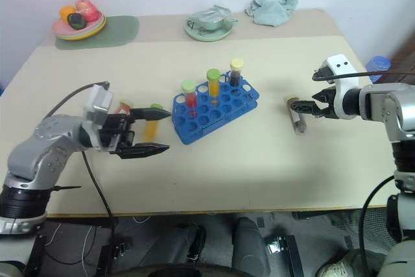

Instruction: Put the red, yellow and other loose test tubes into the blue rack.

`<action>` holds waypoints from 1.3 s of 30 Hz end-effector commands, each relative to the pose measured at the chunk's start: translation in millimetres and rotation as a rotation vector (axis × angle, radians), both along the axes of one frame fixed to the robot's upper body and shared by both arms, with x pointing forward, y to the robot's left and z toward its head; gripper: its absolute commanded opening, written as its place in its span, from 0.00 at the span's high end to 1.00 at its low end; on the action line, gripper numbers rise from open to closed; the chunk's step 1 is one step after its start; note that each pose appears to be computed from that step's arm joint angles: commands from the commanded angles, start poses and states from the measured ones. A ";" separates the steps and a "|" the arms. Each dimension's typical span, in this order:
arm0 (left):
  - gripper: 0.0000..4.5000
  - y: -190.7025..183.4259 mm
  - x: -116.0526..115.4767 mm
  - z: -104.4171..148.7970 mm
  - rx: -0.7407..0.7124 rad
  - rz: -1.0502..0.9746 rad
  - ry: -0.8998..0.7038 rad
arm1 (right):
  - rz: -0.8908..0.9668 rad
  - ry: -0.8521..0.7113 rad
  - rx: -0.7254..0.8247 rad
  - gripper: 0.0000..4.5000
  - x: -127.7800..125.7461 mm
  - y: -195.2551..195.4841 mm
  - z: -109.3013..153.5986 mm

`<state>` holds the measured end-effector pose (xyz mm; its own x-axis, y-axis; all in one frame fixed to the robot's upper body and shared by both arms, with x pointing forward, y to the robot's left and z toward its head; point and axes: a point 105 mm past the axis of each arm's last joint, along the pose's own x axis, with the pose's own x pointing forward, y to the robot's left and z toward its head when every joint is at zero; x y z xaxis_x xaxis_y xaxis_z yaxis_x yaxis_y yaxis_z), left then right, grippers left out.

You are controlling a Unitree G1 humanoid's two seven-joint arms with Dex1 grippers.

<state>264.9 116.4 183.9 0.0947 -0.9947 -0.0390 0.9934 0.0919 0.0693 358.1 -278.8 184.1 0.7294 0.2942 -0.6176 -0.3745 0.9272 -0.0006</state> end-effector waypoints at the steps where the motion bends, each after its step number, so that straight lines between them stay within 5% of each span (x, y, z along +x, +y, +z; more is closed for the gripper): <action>1: 0.02 -9.1 0.9 8.1 0.006 -0.019 -0.071 | -0.025 0.002 -0.016 0.04 12.5 -4.6 2.9; 20: 0.02 -41.8 13.3 1.3 0.098 0.076 -0.197 | -0.086 0.157 -0.140 0.04 39.3 -17.2 -38.0; 23: 0.01 -43.5 12.4 1.2 0.093 0.079 -0.193 | -0.073 0.171 -0.162 0.24 40.6 -16.2 -42.2; 28: 0.01 -42.6 12.1 -1.6 0.094 0.091 -0.184 | -0.029 0.175 -0.171 0.79 45.0 -5.3 -43.3; 34: 0.01 -37.4 13.5 -2.4 0.093 0.119 -0.179 | 0.034 0.111 -0.170 0.83 48.9 3.7 -29.8; 39: 0.01 -22.6 18.4 -8.2 0.090 0.192 -0.162 | 0.208 -0.209 0.076 0.83 41.0 51.5 26.7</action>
